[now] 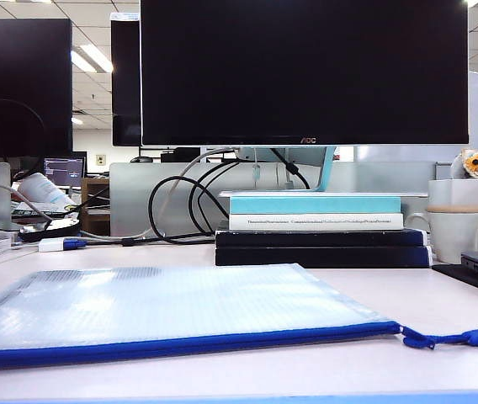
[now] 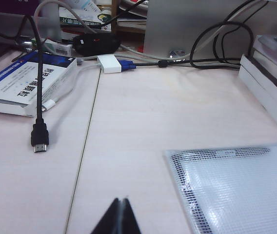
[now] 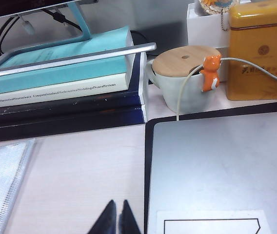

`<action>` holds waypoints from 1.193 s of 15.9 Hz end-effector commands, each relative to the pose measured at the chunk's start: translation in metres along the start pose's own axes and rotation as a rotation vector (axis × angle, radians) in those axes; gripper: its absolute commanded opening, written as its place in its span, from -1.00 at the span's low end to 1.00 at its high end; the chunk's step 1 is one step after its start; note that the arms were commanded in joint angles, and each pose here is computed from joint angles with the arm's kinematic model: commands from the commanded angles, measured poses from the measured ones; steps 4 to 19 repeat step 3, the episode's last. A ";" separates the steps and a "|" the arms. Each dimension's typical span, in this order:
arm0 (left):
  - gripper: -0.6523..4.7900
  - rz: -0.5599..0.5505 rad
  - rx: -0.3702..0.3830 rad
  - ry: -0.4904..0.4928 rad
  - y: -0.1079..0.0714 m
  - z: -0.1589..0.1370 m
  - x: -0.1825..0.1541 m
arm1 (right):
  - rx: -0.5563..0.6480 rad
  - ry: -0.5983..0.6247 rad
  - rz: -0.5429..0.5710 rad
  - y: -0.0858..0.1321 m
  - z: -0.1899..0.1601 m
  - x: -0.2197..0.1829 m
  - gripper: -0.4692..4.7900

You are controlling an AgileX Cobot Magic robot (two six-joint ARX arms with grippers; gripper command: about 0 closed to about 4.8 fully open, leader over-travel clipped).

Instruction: Pick up the transparent plastic file bag with a blue zipper and close its zipper.

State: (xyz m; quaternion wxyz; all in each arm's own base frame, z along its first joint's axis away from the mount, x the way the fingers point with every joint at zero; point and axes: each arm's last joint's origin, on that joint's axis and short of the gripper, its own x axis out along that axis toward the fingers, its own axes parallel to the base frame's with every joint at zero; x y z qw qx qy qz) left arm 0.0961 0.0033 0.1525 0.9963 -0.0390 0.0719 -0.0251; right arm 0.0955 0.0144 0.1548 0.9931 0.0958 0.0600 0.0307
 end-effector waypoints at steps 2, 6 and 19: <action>-0.78 -0.007 0.006 -0.018 0.000 0.002 0.000 | 0.003 -0.020 0.002 0.000 0.001 0.000 -0.74; -0.78 -0.007 0.006 -0.018 0.000 0.002 0.000 | 0.003 -0.020 0.002 0.000 0.001 0.000 -0.74; -0.78 -0.007 0.006 -0.018 0.000 0.002 0.000 | 0.003 -0.020 0.002 0.000 0.001 0.000 -0.74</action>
